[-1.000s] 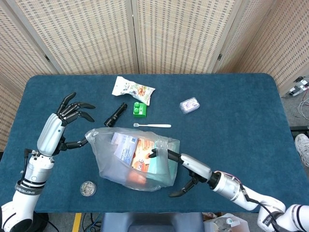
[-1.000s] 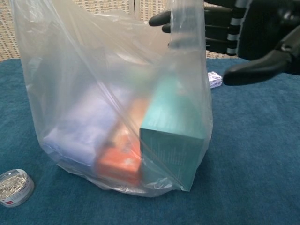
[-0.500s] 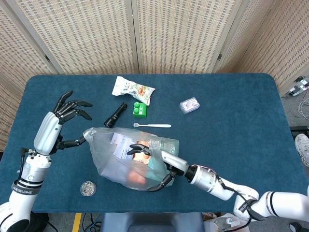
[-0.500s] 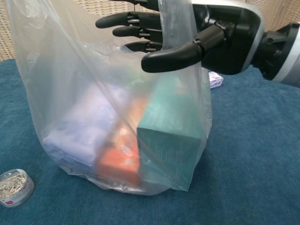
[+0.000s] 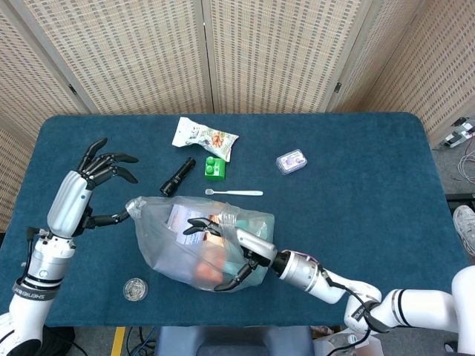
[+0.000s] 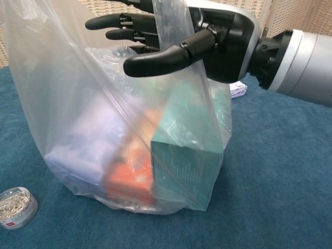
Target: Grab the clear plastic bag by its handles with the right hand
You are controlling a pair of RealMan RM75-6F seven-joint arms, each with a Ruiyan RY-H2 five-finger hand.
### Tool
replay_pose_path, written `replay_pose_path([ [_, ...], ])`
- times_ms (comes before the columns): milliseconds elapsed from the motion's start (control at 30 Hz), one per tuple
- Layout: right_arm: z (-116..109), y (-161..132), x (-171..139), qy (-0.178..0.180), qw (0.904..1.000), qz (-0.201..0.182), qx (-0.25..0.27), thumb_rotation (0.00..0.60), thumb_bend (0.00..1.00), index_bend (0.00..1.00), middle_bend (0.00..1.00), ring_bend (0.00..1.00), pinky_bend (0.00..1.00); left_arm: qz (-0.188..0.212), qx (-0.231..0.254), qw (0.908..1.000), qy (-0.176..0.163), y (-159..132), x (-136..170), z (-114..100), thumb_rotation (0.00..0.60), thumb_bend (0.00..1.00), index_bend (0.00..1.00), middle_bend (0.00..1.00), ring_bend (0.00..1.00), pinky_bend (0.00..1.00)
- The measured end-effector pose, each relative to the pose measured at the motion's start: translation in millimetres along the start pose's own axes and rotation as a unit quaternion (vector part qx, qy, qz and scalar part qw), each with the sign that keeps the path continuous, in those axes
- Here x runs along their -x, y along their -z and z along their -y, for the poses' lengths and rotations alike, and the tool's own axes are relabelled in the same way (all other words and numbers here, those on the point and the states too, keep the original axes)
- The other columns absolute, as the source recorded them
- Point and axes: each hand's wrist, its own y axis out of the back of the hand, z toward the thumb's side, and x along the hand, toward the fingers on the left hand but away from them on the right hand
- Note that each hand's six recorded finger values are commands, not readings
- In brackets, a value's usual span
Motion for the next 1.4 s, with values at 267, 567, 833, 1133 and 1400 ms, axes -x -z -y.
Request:
replay_pose_path([
  [267, 0, -1, 4, 0.002, 1.0, -0.002, 0.002, 0.6, 0.0, 0.0, 0.12, 0.02, 0.08, -0.004, 0.001, 1.0, 0.003, 1, -1, 1, 0.6, 0.26, 0.46, 0.29, 0.24, 0.0],
  [567, 6, -9, 21, -0.008, 0.9998, -0.019, 0.005, 0.6, 0.0, 0.0, 0.12, 0.02, 0.08, 0.003, -0.002, 1.0, 0.006, -10, -11, -1, 0.6, 0.25, 0.45, 0.29, 0.24, 0.0],
  [833, 11, -12, 30, -0.016, 0.9993, -0.03, 0.012, 0.6, 0.0, 0.0, 0.1, 0.02, 0.08, 0.002, 0.007, 1.0, 0.001, -16, -19, -7, 0.6, 0.25, 0.45, 0.29, 0.24, 0.0],
  [1133, 9, -10, 35, -0.007, 0.9991, -0.038, 0.019, 0.6, 0.0, 0.0, 0.09, 0.02, 0.08, 0.007, 0.022, 0.9997, -0.001, -24, -24, -9, 0.6, 0.16, 0.43, 0.29, 0.24, 0.0],
  [1400, 8, -9, 41, 0.0, 0.9987, -0.044, 0.024, 0.6, 0.0, 0.0, 0.09, 0.02, 0.08, -0.002, 0.029, 0.9996, 0.002, -25, -30, -5, 0.6, 0.11, 0.39, 0.29, 0.22, 0.0],
])
